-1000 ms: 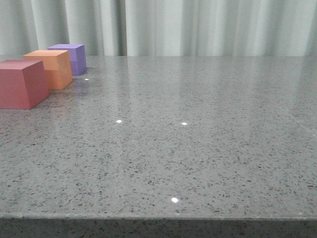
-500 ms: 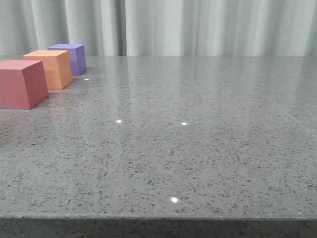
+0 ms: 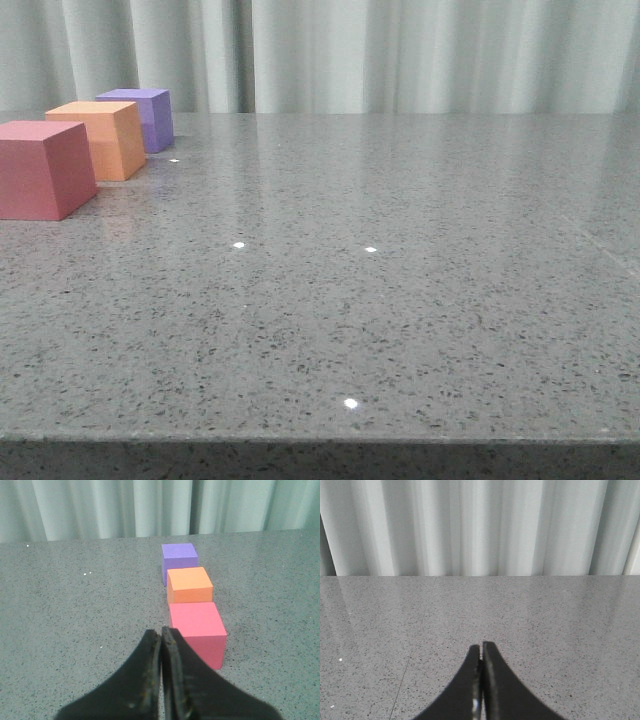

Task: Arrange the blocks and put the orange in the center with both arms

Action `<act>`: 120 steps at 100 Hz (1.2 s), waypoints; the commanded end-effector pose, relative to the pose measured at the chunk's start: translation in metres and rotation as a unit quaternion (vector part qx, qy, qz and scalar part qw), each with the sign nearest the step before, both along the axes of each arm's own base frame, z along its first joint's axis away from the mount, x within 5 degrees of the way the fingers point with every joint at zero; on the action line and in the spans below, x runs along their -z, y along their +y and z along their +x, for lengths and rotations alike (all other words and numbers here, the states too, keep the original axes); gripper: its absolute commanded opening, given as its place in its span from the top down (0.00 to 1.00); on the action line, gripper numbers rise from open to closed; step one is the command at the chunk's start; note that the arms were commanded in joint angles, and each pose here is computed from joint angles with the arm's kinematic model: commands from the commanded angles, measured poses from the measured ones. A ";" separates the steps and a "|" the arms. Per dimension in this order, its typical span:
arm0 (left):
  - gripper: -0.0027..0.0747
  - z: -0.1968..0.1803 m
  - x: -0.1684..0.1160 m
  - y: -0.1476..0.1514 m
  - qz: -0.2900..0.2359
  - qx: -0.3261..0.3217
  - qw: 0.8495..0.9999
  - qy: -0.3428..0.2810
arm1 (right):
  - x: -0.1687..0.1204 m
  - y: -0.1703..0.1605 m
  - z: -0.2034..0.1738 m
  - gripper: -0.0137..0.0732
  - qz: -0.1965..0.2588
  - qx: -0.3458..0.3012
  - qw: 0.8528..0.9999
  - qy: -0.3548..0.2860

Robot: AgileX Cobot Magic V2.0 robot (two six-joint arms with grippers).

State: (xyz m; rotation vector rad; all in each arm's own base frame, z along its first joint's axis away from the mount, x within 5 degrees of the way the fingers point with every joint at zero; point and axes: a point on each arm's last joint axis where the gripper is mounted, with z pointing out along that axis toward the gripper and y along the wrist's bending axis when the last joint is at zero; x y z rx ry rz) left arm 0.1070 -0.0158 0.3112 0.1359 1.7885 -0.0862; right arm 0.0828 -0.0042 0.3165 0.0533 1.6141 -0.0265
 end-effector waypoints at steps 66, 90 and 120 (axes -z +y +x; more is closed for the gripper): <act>0.99 -0.001 -0.016 -0.001 -0.013 0.008 0.998 -0.061 | -0.016 0.000 -0.001 0.92 -0.010 0.001 0.999 -0.052; 0.99 -0.027 0.003 0.007 -0.037 -0.015 0.995 -0.097 | -0.016 0.000 -0.001 0.92 -0.010 0.001 0.999 -0.052; 0.99 -0.052 0.070 0.013 -0.041 -0.044 0.987 -0.149 | -0.016 0.000 -0.001 0.92 -0.010 0.001 0.999 -0.052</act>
